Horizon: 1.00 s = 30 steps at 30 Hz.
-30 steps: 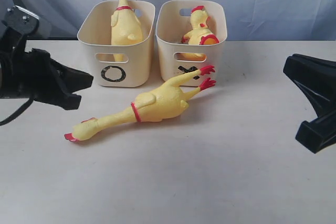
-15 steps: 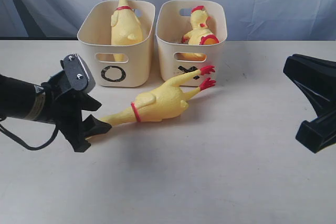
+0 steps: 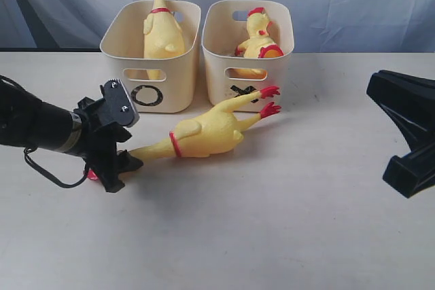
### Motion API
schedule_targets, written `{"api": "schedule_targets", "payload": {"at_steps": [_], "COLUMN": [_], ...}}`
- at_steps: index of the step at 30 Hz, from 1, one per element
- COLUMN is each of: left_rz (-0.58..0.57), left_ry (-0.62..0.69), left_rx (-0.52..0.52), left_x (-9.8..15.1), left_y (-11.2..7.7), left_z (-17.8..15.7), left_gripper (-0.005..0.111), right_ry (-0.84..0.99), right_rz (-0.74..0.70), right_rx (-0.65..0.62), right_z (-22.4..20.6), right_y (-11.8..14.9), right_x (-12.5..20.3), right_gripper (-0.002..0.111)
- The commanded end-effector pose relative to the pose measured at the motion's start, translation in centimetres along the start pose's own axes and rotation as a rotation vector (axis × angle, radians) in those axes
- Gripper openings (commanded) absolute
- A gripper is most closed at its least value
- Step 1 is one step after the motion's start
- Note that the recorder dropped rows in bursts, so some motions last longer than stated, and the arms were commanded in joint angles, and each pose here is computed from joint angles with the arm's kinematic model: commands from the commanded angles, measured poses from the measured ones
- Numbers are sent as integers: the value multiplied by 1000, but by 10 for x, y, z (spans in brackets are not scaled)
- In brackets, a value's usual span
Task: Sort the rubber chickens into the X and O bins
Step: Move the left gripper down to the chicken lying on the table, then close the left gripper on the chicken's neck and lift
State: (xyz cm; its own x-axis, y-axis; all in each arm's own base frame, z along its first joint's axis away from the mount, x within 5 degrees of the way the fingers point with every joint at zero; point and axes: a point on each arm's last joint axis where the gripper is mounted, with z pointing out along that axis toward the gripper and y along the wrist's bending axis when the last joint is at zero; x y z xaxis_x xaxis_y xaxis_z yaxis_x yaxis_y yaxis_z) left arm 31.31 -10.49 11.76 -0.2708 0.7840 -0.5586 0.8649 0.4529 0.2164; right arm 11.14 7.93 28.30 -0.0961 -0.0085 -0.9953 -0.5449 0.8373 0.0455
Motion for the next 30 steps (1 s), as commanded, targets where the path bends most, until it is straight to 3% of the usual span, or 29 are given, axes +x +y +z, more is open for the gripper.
{"api": "schedule_targets", "payload": {"at_steps": [1,5,15,30], "left_rz": [6,24,45,159], "left_ry": [14,17,-10,-140], "left_rx": [11,10,53,175], "left_x": [2,2,0,-11], "left_y": [1,2,-2,-19], "left_z": [10,11,11,-2], "left_gripper": [59,53,0,0], "right_ry": [0,0,0,1], "right_rz": [13,15,15,15], "right_rx": [5,5,5,4], "right_z": [-1,-1,-1,-1], "right_y": [-1,-1,-1,-1], "right_x": [1,1,1,1], "right_gripper": [-1,-1,-1,-1]}}
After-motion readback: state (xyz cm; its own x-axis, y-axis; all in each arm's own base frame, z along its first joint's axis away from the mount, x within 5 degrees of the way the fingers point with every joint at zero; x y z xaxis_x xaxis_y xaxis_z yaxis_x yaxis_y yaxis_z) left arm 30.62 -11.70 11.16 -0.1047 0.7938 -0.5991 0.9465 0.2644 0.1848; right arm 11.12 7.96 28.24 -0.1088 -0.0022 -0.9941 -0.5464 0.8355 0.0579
